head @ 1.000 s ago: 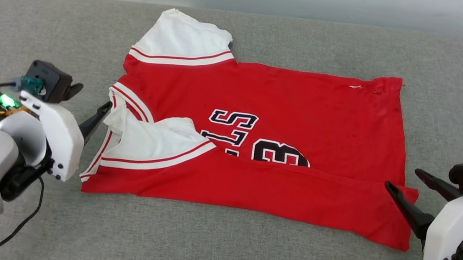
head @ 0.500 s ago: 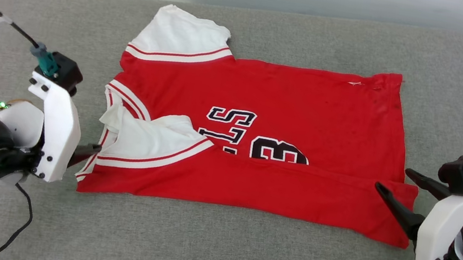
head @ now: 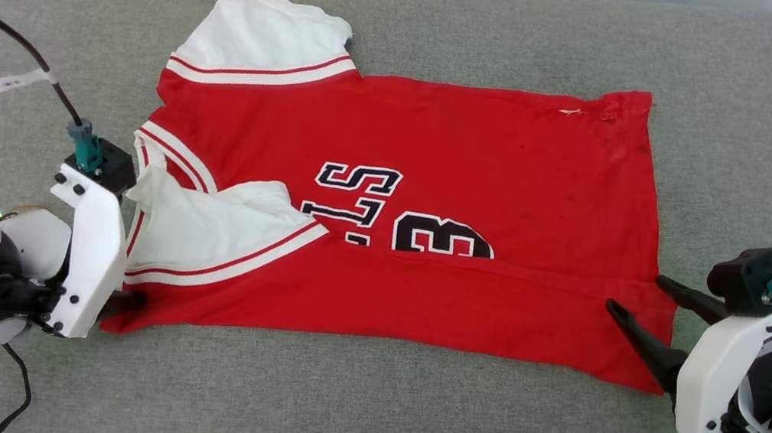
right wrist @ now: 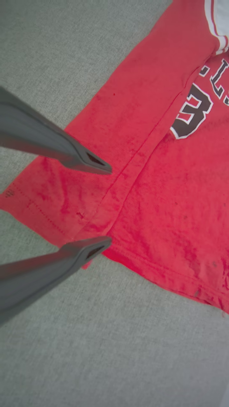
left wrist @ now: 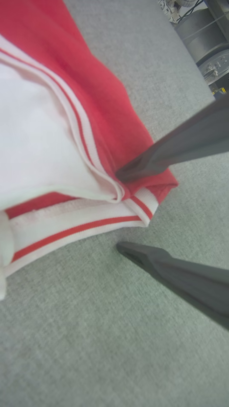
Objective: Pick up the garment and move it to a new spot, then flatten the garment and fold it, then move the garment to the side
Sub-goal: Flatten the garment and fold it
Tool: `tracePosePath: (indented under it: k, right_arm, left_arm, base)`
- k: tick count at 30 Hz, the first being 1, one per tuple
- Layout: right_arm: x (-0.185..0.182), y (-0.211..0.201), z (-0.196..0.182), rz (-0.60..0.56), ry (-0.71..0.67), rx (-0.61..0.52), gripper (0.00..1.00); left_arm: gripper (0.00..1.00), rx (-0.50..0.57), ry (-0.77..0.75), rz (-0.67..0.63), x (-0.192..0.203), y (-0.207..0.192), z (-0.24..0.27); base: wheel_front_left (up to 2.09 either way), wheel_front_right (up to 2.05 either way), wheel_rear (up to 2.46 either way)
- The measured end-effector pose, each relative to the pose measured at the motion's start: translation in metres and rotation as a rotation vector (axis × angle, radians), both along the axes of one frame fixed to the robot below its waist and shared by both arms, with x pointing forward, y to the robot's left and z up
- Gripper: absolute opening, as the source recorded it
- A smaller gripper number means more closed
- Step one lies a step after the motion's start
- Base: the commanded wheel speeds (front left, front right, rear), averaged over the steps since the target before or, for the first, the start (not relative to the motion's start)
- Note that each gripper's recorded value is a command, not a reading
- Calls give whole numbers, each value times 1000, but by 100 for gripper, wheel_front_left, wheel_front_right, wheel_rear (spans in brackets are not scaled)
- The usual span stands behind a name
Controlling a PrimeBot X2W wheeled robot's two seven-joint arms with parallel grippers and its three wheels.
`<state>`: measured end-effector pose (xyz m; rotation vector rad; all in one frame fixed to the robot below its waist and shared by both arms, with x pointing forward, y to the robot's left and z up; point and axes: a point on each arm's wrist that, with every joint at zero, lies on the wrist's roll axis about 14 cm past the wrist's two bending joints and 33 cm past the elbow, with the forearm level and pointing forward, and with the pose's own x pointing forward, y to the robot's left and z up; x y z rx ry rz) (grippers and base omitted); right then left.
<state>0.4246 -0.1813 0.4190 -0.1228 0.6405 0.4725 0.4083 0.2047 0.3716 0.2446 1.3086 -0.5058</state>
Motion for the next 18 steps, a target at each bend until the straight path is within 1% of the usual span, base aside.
tracePosePath:
  k: [1,2,3,6,9,12,15,18]
  right_arm:
    - [0,0,0,0,1,1,100]
    - [1,0,1,0,-4,-2,100]
    - [4,0,5,3,-15,-5,100]
    - [11,-3,19,20,-44,-35,100]
    - [18,-13,35,48,-65,-113,100]
    - [22,-19,49,83,-54,-195,100]
    - [17,-27,49,112,38,-276,100]
    - [7,-35,44,130,168,-334,100]
  left_arm:
    - [100,0,3,1,0,0,-1]
    - [31,-1,4,1,0,0,-1]
    - [0,-4,-3,1,0,-1,-1]
    - [0,-25,-43,8,3,-4,3]
    - [0,-42,-57,-2,0,-9,9]
    - [0,-51,-82,-17,-2,-11,19]
    - [0,-63,-117,-31,0,-12,31]
    - [0,-80,-150,-49,2,-16,41]
  base:
    - [0,0,0]
    - [0,0,0]
    - [0,0,0]
    - [0,0,0]
    - [0,0,0]
    - [0,0,0]
    - [0,0,0]
    - [0,0,0]
